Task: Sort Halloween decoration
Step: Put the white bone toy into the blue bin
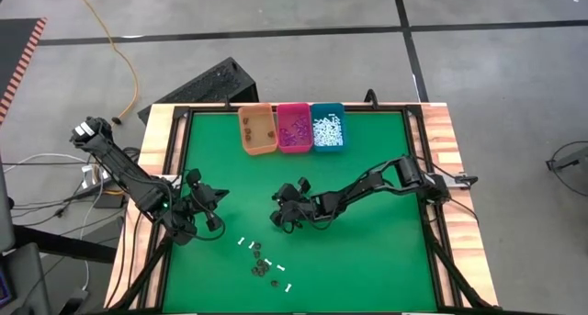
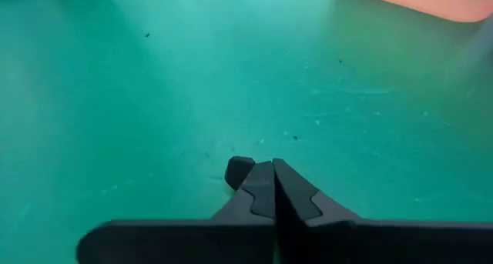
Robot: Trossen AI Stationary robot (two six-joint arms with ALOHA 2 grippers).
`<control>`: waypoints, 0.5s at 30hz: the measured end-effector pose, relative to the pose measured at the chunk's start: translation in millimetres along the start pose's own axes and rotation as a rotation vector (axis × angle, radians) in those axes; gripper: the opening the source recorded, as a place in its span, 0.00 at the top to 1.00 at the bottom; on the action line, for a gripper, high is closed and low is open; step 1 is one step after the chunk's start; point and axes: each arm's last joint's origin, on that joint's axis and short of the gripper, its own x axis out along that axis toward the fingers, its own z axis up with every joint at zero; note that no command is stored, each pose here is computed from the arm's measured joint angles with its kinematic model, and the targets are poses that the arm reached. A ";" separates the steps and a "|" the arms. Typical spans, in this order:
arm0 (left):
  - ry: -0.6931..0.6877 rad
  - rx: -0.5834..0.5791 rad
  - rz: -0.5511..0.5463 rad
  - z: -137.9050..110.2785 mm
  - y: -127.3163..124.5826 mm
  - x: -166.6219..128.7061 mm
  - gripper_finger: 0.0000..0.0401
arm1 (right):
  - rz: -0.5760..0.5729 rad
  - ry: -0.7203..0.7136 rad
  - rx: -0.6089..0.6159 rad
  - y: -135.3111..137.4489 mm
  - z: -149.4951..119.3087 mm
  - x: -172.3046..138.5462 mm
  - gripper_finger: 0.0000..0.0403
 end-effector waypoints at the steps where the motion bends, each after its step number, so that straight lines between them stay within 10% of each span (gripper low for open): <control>1: 0.000 0.000 -0.001 0.0 -0.1 0.0 1.00 | 0.004 -0.004 0.008 0.5 0.2 -0.1 0.96; 15: 0.032 -0.001 -0.033 -0.9 -1.0 -0.1 1.00 | 0.011 -0.038 -0.054 0.0 24.8 -20.0 0.96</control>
